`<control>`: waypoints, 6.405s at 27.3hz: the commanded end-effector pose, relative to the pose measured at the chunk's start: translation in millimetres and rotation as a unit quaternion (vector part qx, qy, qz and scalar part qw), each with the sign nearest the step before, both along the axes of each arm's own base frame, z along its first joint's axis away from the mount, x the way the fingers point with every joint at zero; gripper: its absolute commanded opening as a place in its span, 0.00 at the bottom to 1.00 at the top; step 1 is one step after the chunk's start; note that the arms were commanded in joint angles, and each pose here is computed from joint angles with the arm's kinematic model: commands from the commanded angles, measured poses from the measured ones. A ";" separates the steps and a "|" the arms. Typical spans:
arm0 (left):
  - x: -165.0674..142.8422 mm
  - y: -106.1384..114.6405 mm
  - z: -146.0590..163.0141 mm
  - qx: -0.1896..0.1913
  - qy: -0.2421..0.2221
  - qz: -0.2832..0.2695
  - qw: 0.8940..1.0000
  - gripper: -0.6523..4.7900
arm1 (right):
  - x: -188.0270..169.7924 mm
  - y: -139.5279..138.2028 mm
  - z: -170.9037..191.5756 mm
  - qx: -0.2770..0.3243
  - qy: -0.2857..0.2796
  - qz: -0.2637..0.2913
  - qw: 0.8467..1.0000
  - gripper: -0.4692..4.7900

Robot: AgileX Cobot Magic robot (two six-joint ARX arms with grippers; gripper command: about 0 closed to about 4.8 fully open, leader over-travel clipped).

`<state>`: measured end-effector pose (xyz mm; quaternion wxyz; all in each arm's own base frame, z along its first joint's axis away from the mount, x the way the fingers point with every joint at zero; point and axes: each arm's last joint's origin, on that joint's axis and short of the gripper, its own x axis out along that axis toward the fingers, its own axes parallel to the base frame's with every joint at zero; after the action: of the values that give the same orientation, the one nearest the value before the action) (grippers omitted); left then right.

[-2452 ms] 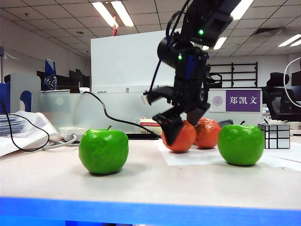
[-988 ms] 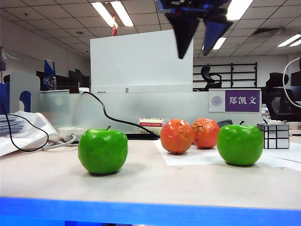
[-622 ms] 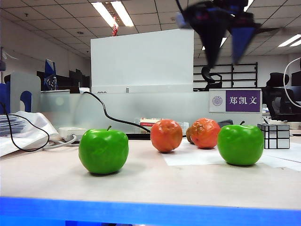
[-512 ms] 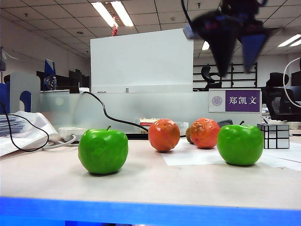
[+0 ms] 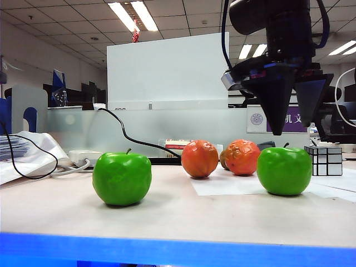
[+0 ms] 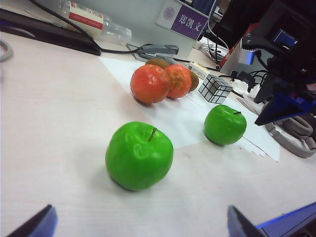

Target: Put the same fruits together.

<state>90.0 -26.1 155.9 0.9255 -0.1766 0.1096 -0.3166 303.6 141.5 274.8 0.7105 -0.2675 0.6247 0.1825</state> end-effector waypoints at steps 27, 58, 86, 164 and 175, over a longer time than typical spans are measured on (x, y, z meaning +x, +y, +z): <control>-1.1 -2.9 0.0 0.001 0.000 -0.018 1.000 1.00 | 29.2 0.2 -34.2 -0.039 -0.020 -0.019 0.999 1.00; -1.0 -2.8 0.0 0.002 0.000 -0.016 1.000 1.00 | 45.2 -2.9 -69.5 -0.017 0.033 -0.037 0.999 1.00; -1.0 -2.7 0.0 0.002 0.000 -0.014 1.000 1.00 | 37.2 -1.1 -63.4 0.017 0.069 -0.021 0.997 0.09; -1.3 -3.4 0.1 0.000 0.001 -0.022 1.000 1.00 | -23.2 124.1 -43.9 0.099 -0.039 0.139 0.985 0.46; -1.3 -3.5 0.1 0.000 0.001 -0.022 1.000 1.00 | -23.1 124.3 -43.8 0.098 -0.041 0.139 0.985 1.00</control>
<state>88.8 -29.5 155.8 0.9188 -0.1749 0.1142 -0.3350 280.0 265.3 228.0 0.7201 -0.2914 0.5371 0.3289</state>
